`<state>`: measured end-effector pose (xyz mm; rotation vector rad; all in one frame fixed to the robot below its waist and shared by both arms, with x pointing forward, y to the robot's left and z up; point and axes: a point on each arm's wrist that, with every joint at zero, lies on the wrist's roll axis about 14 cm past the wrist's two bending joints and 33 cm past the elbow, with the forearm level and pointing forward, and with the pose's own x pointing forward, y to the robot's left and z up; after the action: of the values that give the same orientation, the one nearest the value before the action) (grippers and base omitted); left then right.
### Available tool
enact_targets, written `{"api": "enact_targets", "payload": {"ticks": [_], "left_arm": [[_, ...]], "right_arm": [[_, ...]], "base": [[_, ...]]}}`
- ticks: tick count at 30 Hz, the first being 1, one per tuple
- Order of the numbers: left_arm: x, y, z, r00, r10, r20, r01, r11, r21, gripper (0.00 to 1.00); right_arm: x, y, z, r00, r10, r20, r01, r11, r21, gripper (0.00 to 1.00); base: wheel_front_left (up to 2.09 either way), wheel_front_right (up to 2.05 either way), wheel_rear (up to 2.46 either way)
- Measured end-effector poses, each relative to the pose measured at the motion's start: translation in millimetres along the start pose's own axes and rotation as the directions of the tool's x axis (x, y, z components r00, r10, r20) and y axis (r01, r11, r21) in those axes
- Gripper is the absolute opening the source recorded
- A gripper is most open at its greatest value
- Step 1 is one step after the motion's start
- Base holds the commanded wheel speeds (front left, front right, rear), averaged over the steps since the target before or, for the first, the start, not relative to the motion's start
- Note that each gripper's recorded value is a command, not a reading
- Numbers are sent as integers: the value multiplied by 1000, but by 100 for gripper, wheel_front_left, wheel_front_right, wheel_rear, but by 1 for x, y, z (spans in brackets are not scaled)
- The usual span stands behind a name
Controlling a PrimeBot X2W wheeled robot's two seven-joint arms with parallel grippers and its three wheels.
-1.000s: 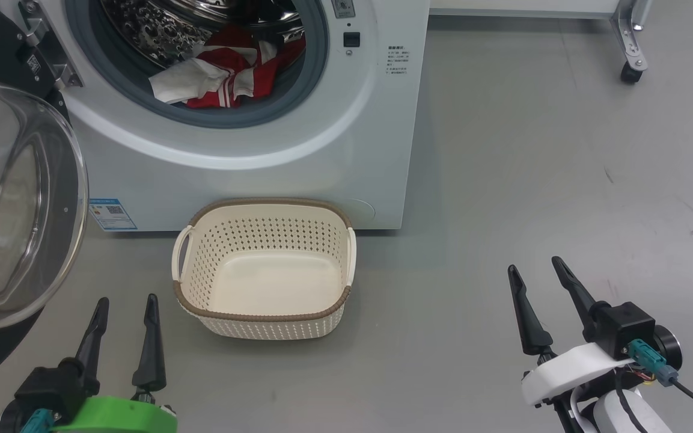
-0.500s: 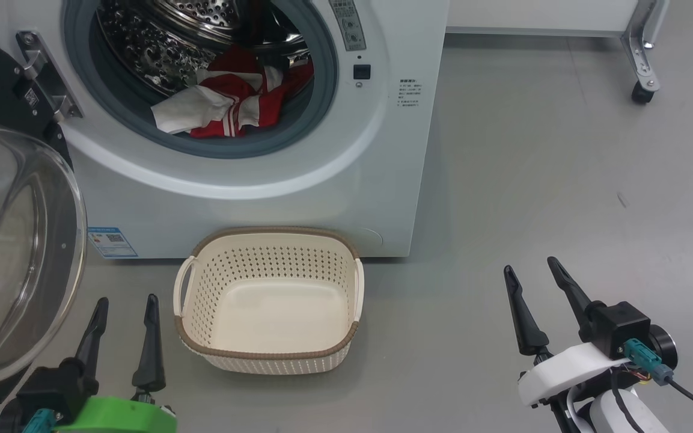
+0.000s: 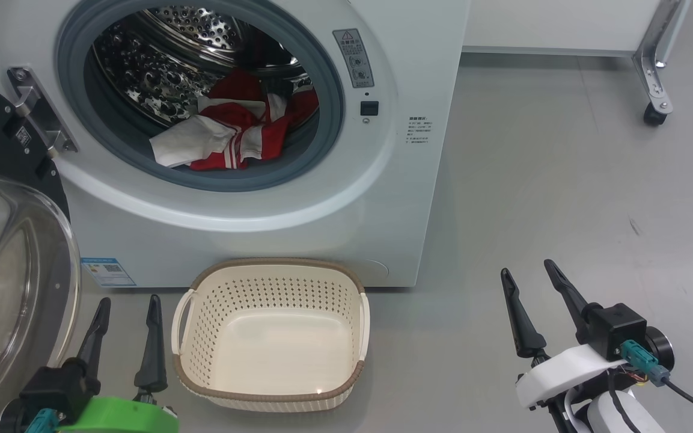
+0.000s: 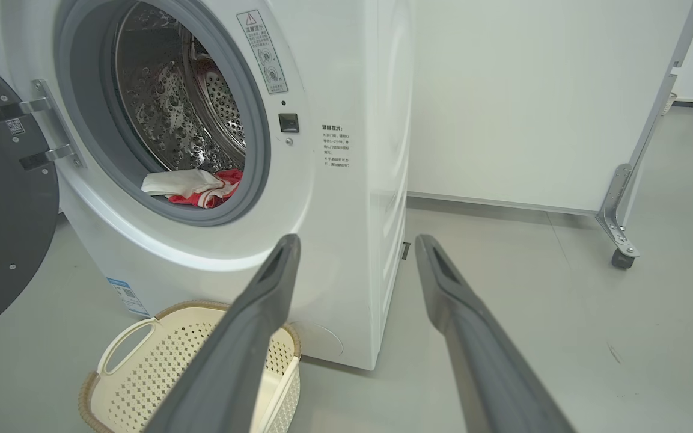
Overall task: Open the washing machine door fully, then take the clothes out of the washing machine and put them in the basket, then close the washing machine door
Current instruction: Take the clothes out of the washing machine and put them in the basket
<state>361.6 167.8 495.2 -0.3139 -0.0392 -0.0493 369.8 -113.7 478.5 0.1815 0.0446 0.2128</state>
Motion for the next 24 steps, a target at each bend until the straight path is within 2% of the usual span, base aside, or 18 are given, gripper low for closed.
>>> {"api": "enact_targets", "payload": {"ticks": [11, 24], "left_arm": [[-1, -2, 0, 1000, -5, 0, 5, 1000, -1, 100], [0, -7, -3, 1000, -20, -10, 20, 1000, -4, 100]], "right_arm": [[0, 2, 0, 1000, 3, -1, -3, 1000, 2, 100], [1, 0, -1, 1000, -4, -3, 4, 1000, 6, 100]], "base": [[54, -54, 0], [9, -9, 0]]}}
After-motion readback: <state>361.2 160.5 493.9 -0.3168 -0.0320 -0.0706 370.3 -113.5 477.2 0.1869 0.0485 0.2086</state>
